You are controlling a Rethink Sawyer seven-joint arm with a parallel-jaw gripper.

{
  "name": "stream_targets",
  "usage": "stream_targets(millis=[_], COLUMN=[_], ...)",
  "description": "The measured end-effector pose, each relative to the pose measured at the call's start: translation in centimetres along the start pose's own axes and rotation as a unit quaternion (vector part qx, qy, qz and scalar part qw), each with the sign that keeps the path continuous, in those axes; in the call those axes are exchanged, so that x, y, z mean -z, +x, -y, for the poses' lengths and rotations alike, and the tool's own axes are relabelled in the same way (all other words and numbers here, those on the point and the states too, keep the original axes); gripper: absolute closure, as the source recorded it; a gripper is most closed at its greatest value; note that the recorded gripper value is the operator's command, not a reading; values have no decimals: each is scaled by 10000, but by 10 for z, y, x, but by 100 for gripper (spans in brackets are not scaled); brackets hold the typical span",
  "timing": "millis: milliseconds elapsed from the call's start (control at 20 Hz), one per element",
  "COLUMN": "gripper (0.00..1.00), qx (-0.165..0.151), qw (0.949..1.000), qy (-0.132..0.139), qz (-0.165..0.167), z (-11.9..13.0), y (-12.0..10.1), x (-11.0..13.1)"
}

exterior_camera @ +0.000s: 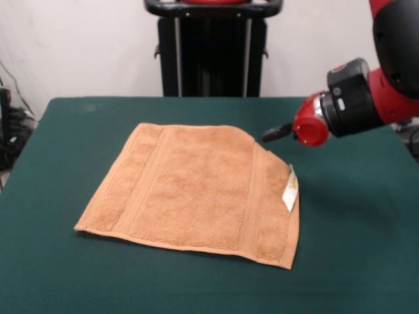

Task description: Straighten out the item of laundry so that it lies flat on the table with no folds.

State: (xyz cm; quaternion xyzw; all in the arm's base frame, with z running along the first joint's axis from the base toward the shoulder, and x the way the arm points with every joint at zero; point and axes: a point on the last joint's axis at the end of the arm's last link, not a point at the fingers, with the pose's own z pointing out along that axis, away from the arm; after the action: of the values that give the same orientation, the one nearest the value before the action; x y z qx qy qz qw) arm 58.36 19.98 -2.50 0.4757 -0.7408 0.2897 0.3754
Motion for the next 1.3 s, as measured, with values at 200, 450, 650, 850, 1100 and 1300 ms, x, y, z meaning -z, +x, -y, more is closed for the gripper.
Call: stream_targets(millis=[200, 450, 650, 850, 1100, 1300], gripper=[100, 100, 100, 100, 100, 100], qx=[-1, -42, -125, -206, -308, -355], qw=[10000, 9999, 9998, 9995, 9991, 9989], qy=[-44, -107, -136, -140, -126, -113], qz=[-51, -58, -104, -191, -255, -283], z=[1, 7, 16, 23, 31, 34], y=[1, 4, 14, 27, 40, 48], x=[-9, -15, -20, -25, -27, -27])
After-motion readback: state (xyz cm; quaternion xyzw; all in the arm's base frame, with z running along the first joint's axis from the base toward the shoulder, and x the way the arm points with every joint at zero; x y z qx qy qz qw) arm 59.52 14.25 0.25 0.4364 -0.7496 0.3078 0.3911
